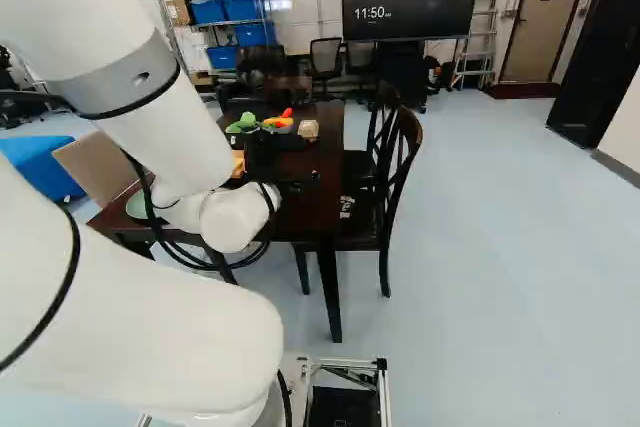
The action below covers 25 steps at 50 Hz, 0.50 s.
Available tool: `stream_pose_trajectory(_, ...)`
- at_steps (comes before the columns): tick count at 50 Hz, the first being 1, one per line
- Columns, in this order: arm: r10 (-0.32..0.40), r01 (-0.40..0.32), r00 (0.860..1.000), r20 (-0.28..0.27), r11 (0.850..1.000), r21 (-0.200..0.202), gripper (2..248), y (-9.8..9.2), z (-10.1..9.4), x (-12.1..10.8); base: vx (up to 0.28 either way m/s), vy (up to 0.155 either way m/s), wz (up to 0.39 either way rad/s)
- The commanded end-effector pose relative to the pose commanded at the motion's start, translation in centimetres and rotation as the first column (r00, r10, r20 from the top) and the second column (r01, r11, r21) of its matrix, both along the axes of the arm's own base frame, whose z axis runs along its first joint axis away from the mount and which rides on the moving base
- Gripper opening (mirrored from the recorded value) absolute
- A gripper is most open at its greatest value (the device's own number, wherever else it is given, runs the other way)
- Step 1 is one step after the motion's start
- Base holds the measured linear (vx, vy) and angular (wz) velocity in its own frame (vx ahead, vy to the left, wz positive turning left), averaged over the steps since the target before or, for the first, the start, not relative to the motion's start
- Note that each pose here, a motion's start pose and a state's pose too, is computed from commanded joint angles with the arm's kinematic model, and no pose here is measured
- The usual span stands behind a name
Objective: Move the croissant to the empty plate
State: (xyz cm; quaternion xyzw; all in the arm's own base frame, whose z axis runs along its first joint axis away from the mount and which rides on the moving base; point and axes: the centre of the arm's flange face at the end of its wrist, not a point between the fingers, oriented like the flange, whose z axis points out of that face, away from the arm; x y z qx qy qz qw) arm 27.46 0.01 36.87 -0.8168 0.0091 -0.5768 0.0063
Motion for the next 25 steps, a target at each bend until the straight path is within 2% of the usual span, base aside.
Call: stream_pose_trajectory(25, 0.008, -0.007, 1.000, 0.010, 1.000, -0.021, 247, -0.01, -0.31, -0.43, 0.000, 0.000, 0.000)
